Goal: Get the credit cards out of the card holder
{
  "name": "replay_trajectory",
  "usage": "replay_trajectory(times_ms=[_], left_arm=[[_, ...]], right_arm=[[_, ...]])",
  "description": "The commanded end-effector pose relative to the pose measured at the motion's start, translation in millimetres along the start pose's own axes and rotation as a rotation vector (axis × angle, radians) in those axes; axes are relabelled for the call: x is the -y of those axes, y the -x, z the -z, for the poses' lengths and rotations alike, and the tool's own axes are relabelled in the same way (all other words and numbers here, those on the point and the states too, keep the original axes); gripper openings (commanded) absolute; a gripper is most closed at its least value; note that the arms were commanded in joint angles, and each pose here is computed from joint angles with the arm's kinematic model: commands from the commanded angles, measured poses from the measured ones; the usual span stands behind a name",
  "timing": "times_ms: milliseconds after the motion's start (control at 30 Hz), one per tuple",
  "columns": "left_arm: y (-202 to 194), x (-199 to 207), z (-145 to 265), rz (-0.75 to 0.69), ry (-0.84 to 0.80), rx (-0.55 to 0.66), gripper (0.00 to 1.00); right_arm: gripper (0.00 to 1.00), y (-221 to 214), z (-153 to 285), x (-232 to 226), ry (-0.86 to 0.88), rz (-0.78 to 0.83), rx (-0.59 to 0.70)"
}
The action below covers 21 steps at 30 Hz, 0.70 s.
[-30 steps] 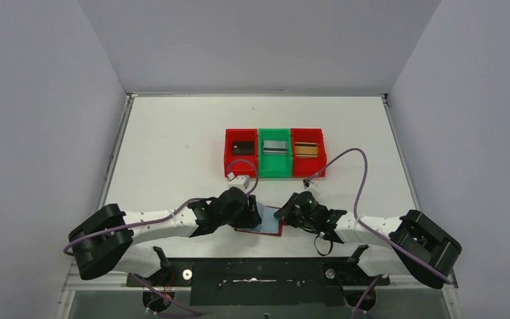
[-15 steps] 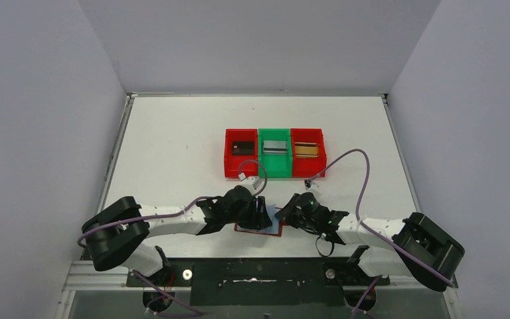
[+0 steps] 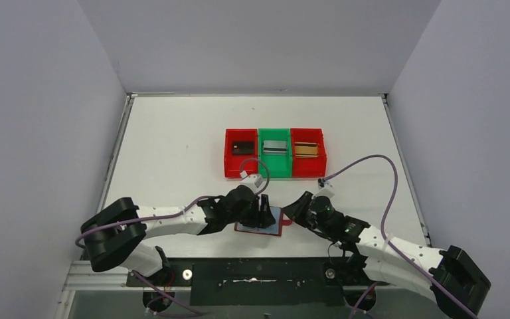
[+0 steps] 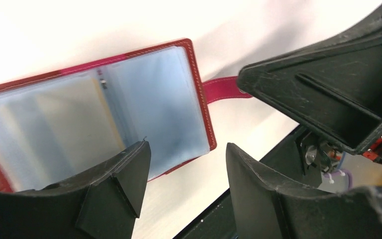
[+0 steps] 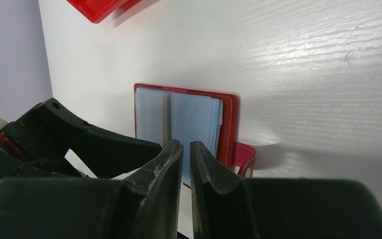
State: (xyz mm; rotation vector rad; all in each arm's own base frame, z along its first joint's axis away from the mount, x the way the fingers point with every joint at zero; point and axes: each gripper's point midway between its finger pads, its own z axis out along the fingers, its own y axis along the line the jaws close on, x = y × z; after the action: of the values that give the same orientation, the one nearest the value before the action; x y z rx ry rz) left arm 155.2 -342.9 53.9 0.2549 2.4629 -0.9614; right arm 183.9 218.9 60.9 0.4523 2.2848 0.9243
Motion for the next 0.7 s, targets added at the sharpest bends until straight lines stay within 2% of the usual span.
replay_trajectory(times_ms=[0, 167, 267, 667], left_arm=[[38.0, -0.5, 22.4, -0.007, 0.092, 0.140, 0.57], [40.8, -30.5, 43.0, 0.033, 0.214, 0.199, 0.57], [39.6, -43.0, 49.6, 0.067, 0.232, 0.216, 0.58], [21.2, -57.5, 31.5, 0.083, 0.255, 0.122, 0.58]], right_arm=[[0.15, 11.2, 4.2, -10.3, 0.036, 0.016, 0.048], [0.15, 8.0, 0.8, -33.2, 0.113, 0.051, 0.012], [0.14, 0.0, -8.8, -35.3, 0.099, 0.075, -0.032], [0.13, -24.5, -30.7, -9.8, -0.024, 0.073, -0.127]])
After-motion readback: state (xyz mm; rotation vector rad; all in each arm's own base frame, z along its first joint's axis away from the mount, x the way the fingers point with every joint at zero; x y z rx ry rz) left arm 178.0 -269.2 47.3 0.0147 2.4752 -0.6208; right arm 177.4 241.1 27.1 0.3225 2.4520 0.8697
